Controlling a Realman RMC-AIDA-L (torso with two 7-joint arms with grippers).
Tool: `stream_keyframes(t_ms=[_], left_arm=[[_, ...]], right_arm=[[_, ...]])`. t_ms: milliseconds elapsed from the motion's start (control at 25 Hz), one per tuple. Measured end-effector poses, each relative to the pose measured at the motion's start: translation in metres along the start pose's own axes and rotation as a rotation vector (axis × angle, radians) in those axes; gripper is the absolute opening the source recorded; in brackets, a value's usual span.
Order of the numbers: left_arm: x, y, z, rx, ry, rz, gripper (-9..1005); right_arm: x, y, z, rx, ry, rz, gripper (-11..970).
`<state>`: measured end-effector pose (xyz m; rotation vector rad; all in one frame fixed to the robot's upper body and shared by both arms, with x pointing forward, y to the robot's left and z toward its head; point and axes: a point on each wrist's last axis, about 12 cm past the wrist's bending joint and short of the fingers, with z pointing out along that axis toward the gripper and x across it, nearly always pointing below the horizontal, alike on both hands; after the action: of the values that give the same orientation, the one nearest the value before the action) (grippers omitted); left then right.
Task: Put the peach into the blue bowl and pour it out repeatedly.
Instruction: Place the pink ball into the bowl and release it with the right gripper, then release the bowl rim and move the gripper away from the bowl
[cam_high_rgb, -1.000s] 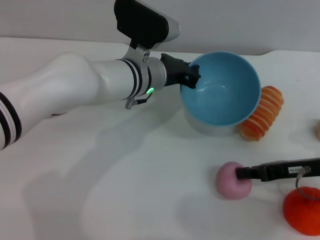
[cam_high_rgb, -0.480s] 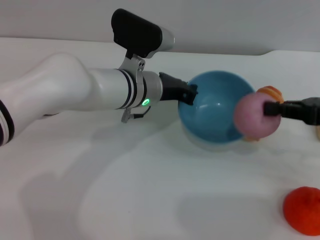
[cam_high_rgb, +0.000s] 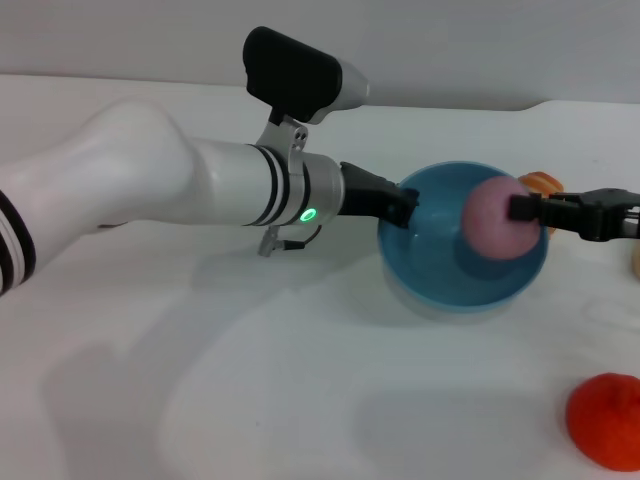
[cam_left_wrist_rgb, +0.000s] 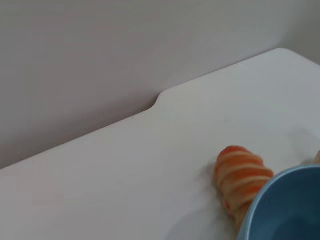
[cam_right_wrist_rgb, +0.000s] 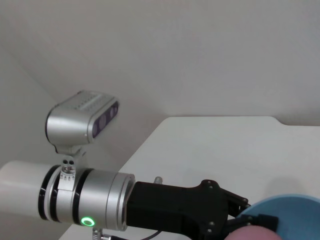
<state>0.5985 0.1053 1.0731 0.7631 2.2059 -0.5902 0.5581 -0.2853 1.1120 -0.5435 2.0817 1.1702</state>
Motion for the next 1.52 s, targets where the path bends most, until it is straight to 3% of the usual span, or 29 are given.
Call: stream_keyframes(t_ms=[120,320,560,1000,1520], left_arm=[[-0.002,-0.003,0.001,0.003,-0.008,0.006,0],[-0.001,-0.002,0.0,0.002,-0.009,-0.001,-1],[0.004,0.0,0.0,-0.003,0.004,-0.003,0],[0.02,-0.016,0.008,0.014,0.053,0.088,5],[0.025,-0.019,0.009,-0.003,0.031,0.092,37]], right_arm=[[0.001,-0.002,0.004,0.005,-0.004,-0.015,172],[0.003,-0.004,0.004,0.012,-0.034,-0.044,274],[0.013,-0.01,-0.004,0.048,-0.1,0.001,397],[0.042,-0.015,-0.02,0.082,-0.173,0.063,401],[0.052,-0.015,-0.019,0.071,-0.208,0.081,401]])
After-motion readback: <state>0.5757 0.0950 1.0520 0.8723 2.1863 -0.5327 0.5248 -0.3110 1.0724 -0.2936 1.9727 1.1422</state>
